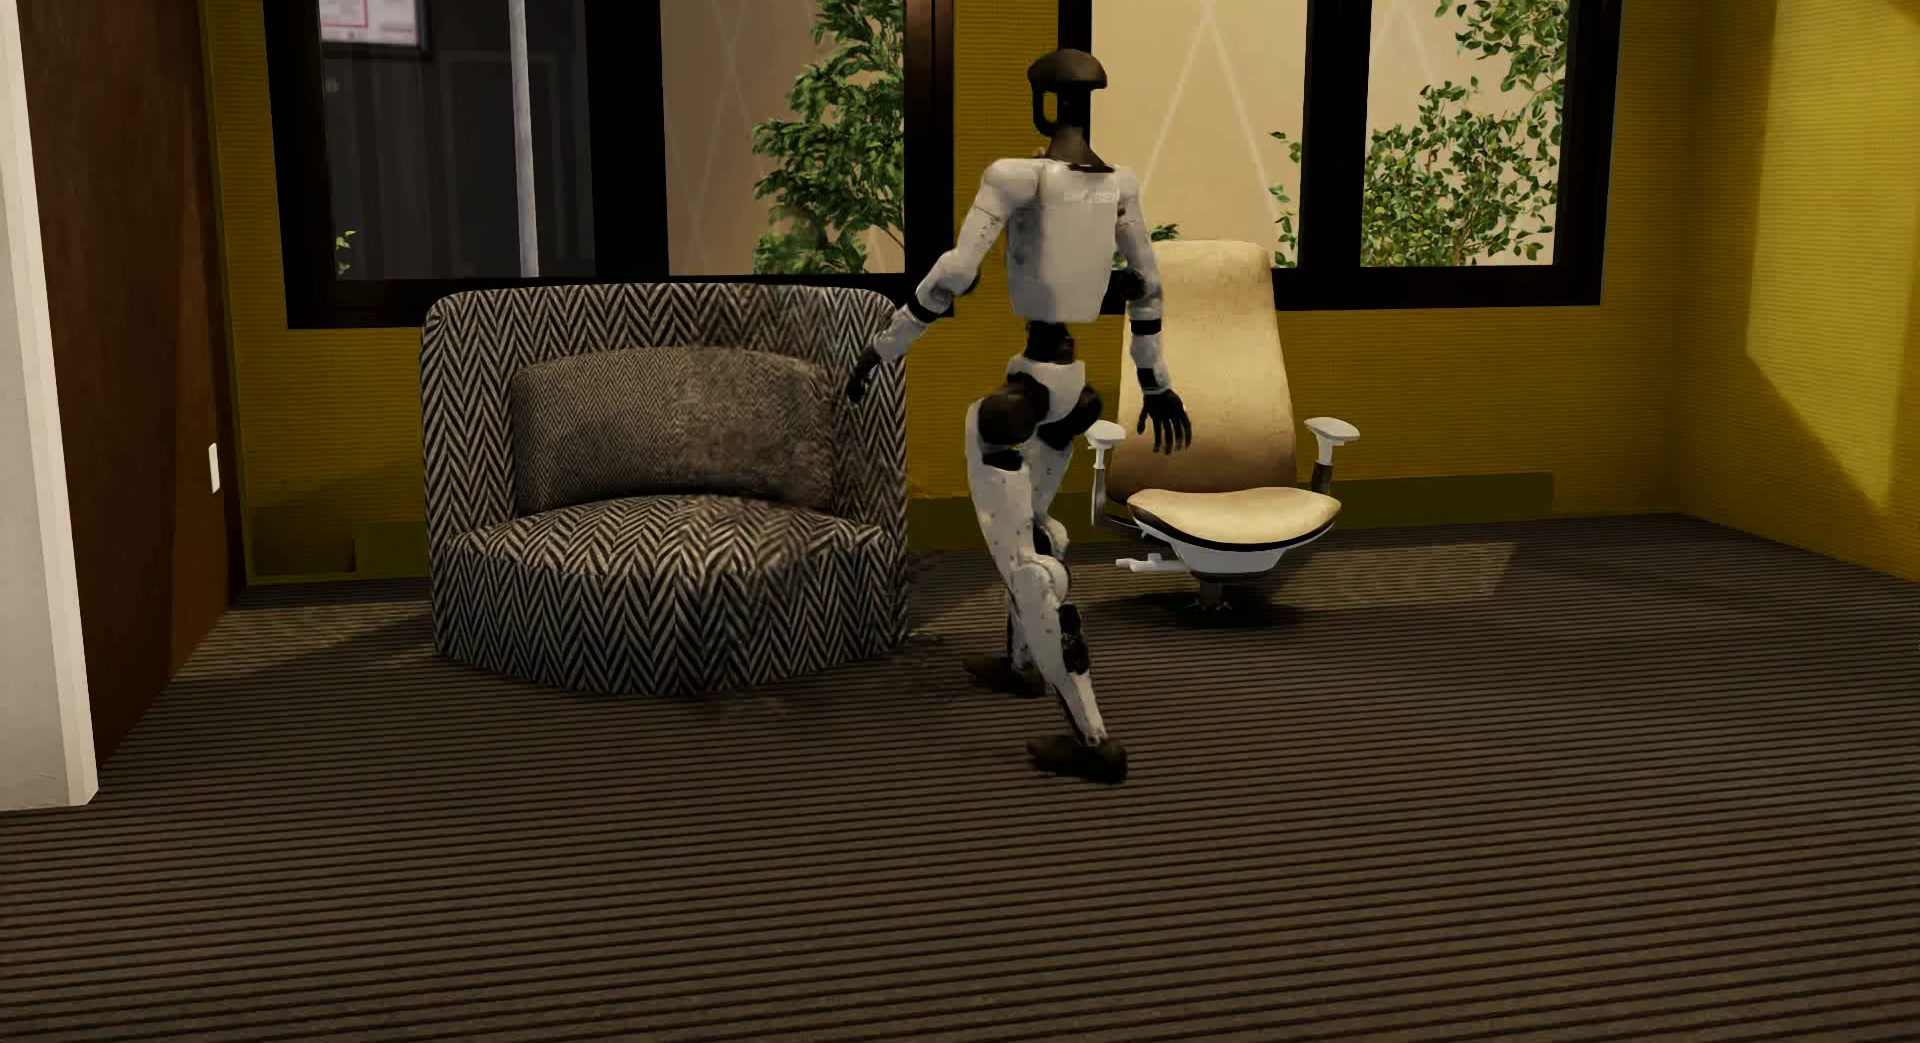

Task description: Take a seat on the dark chair

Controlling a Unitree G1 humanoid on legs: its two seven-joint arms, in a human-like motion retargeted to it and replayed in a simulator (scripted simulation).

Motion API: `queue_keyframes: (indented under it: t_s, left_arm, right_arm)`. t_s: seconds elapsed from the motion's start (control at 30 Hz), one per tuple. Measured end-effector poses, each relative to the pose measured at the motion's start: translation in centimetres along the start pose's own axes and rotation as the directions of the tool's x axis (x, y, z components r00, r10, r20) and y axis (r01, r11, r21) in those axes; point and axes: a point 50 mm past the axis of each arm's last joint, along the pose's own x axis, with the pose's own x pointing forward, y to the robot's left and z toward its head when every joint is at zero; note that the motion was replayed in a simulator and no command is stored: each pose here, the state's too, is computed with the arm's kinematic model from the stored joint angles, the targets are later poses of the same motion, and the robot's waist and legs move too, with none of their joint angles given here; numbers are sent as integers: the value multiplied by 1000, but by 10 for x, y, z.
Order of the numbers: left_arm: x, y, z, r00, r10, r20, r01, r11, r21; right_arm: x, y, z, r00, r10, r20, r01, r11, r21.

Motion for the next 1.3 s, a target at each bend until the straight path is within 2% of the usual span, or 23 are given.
queue_keyframes:
  t_s: [0.1, 0.13, 0.2, 0.23, 0.3, 0.37, 0.43, 0.47, 0.53, 0.6, 0.63, 0.7, 0.8, 0.83, 0.9, 0.93, 0.97, 1.0, 1.03, 1.07, 1.1, 1.17, 1.3]
  left_arm:
    - [0, -4, 13, 998, -23, 58, 21, 999, 28]
    - [-2, -11, 9, 998, -22, 56, 23, 1000, -21]
    - [-11, -33, -14, 993, -118, -32, 117, 992, -40]
    - [-15, -43, -28, 983, -147, -109, 149, 989, 7]
    - [-29, -59, -56, 951, -203, -234, 203, 979, -24]
    - [-53, -83, -87, 895, -249, -370, 213, 968, -135]
    - [-81, -97, -117, 822, -280, -495, 200, 957, -209]
    - [-92, -97, -128, 810, -272, -520, 193, 960, -202]
    - [-109, -92, -146, 777, -257, -575, 156, 963, -219]
    - [-122, -74, -165, 743, -202, -638, 111, 977, -180]
    - [-124, -72, -167, 738, -190, -647, 70, 976, -206]
    - [-108, -53, -159, 785, -141, -604, 46, 984, -170]
    - [-65, -40, -118, 883, -65, -465, 2, 991, -134]
    - [-46, -35, -91, 937, -47, -345, 4, 992, -126]
    - [-28, -44, -47, 983, -105, -151, 97, 994, -58]
    - [-18, -45, -21, 991, -129, -35, 130, 991, 22]
    - [-16, -56, -3, 969, -245, 30, 244, 969, 25]
    - [-11, -61, 19, 942, -318, 111, 307, 946, 101]
    - [-3, -57, 45, 943, -273, 191, 250, 959, 136]
    - [-2, -57, 54, 941, -264, 211, 236, 960, 150]
    - [0, -63, 62, 945, -244, 220, 220, 967, 128]
    - [-1, -53, 47, 979, -134, 151, 123, 989, 80]
    - [-1, -28, 9, 1000, -28, -1, 27, 991, 130]
  right_arm:
    - [0, 1, -23, 998, 24, -53, -23, 1000, 14]
    - [1, -3, -15, 1000, 0, -15, 0, 999, -32]
    - [1, -1, 12, 998, 20, 58, -16, 998, -61]
    - [2, -14, 37, 986, -36, 161, 51, 994, -94]
    - [-1, -38, 90, 940, -52, 337, 101, 987, -128]
    - [-6, -73, 129, 887, -152, 436, 235, 962, -142]
    - [-13, -114, 151, 821, -269, 504, 367, 924, -105]
    - [-19, -128, 164, 785, -244, 569, 341, 938, -68]
    - [-26, -161, 175, 745, -342, 573, 396, 918, 34]
    - [-24, -148, 169, 759, -364, 540, 366, 924, 109]
    - [-22, -137, 167, 777, -349, 523, 346, 932, 107]
    - [-21, -132, 167, 794, -312, 522, 303, 947, 105]
    - [-18, -72, 152, 830, -186, 525, 191, 981, 46]
    - [-19, -58, 153, 844, -135, 519, 145, 989, 20]
    - [-24, -25, 144, 847, -41, 530, 81, 995, -53]
    - [-27, -19, 148, 834, -52, 550, 97, 994, -52]
    - [-26, -18, 144, 862, -80, 501, 113, 993, -37]
    - [-28, -23, 150, 849, -89, 520, 120, 993, -24]
    - [-32, -35, 163, 813, -134, 567, 165, 986, -4]
    - [-33, -41, 167, 806, -126, 578, 189, 981, -51]
    - [-35, -53, 172, 743, -163, 649, 218, 976, -4]
    - [-40, -54, 181, 742, -195, 641, 256, 967, -2]
    - [-43, -65, 190, 745, -293, 599, 266, 954, 137]
